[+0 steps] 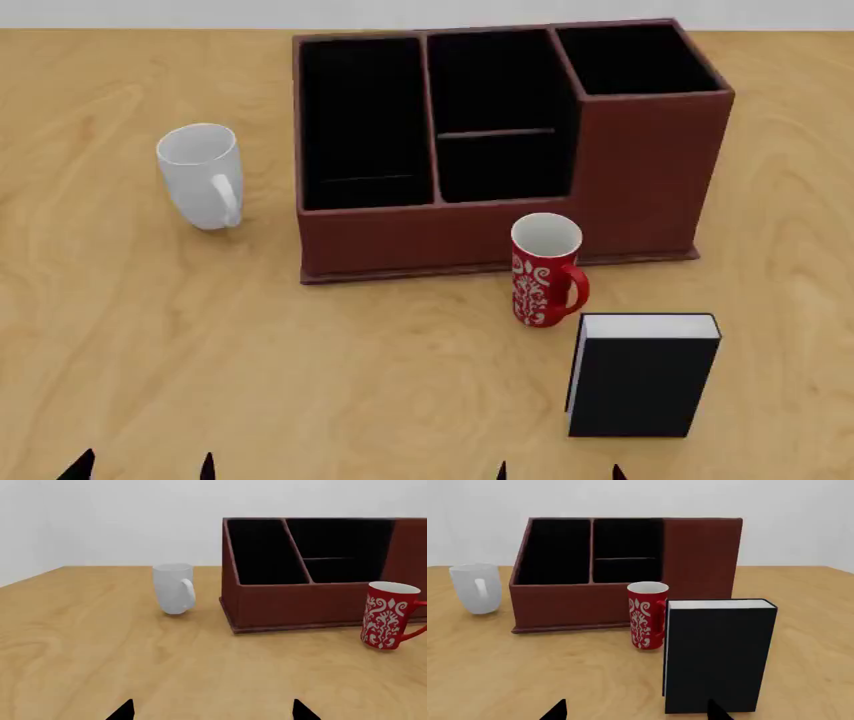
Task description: Pick up the book and place it in the right compartment of the caddy.
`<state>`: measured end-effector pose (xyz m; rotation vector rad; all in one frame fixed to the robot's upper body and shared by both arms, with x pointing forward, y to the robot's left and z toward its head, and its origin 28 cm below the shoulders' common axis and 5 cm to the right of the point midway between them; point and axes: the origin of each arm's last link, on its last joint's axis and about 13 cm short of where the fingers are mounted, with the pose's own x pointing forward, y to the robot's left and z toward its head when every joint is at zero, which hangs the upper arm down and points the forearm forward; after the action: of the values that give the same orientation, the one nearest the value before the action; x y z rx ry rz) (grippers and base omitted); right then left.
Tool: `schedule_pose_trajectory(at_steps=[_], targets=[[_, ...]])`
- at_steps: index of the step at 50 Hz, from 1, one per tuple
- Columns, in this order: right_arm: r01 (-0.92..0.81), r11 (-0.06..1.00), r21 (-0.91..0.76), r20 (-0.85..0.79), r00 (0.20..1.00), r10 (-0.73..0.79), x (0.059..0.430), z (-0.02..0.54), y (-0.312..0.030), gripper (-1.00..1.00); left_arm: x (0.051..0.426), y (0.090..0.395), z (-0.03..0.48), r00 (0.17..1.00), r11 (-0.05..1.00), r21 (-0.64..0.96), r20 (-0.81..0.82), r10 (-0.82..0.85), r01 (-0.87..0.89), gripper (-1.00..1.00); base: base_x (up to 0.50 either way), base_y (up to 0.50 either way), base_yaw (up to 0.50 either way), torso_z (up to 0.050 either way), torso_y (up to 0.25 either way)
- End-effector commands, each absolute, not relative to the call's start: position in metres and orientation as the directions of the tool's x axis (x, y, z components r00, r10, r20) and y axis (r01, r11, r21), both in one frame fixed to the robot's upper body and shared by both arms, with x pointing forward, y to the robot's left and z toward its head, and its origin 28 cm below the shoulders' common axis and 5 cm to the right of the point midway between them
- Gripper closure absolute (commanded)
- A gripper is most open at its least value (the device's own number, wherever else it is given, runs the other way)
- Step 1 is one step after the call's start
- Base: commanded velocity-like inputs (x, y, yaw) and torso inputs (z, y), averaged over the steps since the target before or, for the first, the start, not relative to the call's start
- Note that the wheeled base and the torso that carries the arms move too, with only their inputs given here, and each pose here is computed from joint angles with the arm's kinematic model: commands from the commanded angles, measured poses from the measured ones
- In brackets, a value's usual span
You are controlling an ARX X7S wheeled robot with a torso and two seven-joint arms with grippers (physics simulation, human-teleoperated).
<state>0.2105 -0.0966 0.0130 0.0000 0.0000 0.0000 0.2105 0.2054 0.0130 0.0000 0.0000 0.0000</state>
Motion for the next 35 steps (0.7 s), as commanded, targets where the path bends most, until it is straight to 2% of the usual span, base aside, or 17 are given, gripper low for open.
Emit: schedule_pose_trajectory(at_steps=[1,6,10,14,15,27,35], targets=[[0.000,1.000,-0.009,0.000,1.000,0.000,0.210,0.013,-0.096,-1.00,0.211,0.205,0.012,1.000,1.000,0.023,0.001,0.000,0.000,-1.00,0.00,0.00,0.00,0.000,0.000],[0.011,1.000,0.006,0.005,1.000,-0.011,0.214,0.011,-0.098,-1.00,0.214,0.208,0.013,1.000,0.999,-0.023,0.011,0.024,-0.024,-1.00,0.00,0.00,0.00,0.000,0.000],[0.022,1.000,-0.003,-0.008,1.000,-0.022,0.218,0.010,-0.100,-1.00,0.214,0.209,0.012,1.000,0.999,-0.045,-0.001,-0.004,0.004,-1.00,0.00,0.00,0.00,0.046,0.000],[0.030,0.999,-0.014,0.003,1.000,-0.030,0.220,0.015,-0.101,-1.00,0.215,0.209,0.011,0.998,0.999,0.038,0.059,0.015,-0.017,-1.00,0.00,0.00,0.00,0.050,0.000],[0.041,0.999,-0.029,0.020,0.999,-0.040,0.222,0.024,-0.103,-1.00,0.217,0.209,0.013,0.999,1.000,0.008,0.043,0.004,-0.004,-1.00,0.00,0.00,0.00,0.050,0.000],[0.038,0.998,-0.057,0.213,0.977,-0.025,0.219,0.139,-0.108,-1.00,0.224,0.209,0.119,0.967,0.993,-0.102,0.253,-0.032,0.059,-1.00,0.00,0.00,0.00,0.050,0.000],[0.023,0.997,-0.069,0.251,0.968,-0.005,0.220,0.165,-0.109,-1.00,0.227,0.207,0.148,0.944,0.995,-0.071,0.328,-0.047,0.074,-1.00,0.00,0.00,0.00,0.050,0.000]])
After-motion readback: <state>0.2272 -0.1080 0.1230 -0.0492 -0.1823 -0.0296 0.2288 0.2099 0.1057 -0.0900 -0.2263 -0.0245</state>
